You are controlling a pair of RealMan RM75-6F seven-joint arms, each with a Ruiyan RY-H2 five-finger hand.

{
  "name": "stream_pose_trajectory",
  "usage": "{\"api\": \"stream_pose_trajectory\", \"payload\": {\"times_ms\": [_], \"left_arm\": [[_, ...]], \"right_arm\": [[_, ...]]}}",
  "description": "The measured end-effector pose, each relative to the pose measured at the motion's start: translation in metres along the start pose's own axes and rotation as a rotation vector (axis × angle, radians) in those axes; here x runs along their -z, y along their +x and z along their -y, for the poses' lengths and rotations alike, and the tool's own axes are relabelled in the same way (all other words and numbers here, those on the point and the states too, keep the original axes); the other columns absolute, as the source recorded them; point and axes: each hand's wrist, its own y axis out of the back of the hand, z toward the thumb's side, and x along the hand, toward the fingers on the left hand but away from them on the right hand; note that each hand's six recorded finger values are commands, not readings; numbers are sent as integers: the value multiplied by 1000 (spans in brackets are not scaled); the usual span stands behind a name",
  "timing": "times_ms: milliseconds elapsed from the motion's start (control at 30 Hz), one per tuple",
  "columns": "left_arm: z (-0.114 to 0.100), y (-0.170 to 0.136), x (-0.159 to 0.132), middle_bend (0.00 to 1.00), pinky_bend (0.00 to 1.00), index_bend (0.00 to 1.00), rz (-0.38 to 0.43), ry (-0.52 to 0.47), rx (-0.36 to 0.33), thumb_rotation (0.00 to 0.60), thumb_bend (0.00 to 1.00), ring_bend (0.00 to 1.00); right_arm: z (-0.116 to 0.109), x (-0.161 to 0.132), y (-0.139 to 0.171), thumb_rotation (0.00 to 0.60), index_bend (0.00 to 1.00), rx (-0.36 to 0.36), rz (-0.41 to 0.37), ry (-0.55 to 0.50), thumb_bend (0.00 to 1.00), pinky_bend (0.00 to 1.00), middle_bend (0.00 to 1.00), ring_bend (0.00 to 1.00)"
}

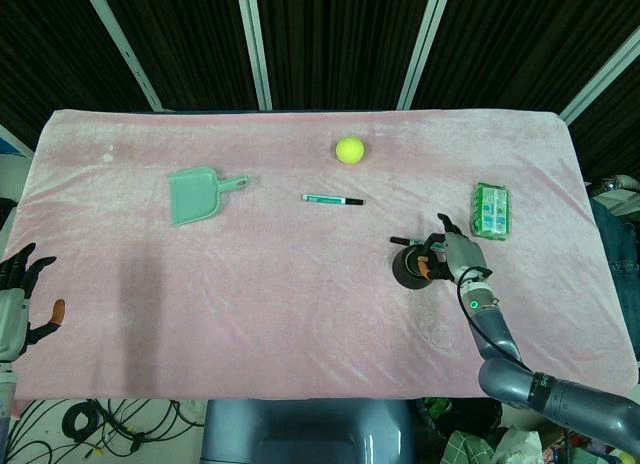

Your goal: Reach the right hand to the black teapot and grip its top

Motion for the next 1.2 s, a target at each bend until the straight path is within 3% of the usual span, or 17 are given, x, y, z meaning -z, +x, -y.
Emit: {"api": "stream_pose_trajectory", "payload": {"times_ms": [1200], "left_arm": [[0,0,1,0,67,188,-3,-2,1,600,441,0]], "right_arm": [[6,-2,-1,600,601,-10,-3,2,406,174,0,83]]}}
